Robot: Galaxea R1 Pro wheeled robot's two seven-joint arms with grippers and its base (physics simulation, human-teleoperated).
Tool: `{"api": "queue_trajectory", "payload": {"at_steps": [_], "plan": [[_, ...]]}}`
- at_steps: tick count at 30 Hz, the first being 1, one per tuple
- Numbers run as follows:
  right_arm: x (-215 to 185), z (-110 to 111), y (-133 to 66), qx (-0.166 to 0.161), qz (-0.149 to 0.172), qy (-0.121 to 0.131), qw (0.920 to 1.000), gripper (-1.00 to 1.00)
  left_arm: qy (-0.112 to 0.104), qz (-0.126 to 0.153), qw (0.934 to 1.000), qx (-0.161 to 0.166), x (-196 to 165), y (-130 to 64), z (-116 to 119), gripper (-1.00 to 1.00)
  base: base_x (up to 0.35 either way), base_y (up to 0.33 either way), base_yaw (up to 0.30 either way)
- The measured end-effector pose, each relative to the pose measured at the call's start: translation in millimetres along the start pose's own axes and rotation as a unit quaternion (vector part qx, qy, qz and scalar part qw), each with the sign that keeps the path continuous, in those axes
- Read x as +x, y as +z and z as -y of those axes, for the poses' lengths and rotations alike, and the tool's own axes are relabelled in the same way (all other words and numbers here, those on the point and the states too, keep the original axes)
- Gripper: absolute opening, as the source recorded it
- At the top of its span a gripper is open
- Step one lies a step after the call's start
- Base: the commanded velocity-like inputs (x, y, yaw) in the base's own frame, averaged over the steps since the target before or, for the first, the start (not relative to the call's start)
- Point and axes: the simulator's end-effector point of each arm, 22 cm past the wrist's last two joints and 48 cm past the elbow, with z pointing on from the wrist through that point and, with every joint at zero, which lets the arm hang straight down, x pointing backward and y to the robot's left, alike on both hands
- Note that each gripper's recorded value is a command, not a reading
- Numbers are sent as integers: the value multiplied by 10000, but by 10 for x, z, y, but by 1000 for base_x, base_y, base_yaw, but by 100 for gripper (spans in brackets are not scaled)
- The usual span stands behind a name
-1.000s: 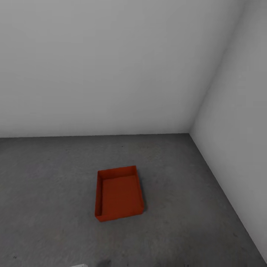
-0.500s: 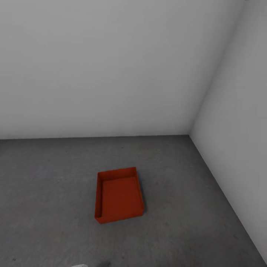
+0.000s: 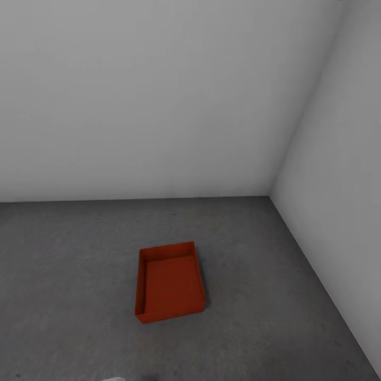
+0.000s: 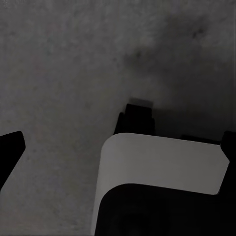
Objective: Move the two storage containers from the living room to the garage. In the garage, place one container on the floor and stack the other container on top of it (either order is fine).
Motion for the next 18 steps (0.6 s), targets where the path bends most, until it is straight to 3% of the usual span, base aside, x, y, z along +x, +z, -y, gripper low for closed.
{"api": "queue_trajectory", "payload": {"at_steps": [18], "plan": [[-110,2,-31,2,131,22,9999,100,-19,138,9999,21,-113,-57,9,100,0,0,0]]}}
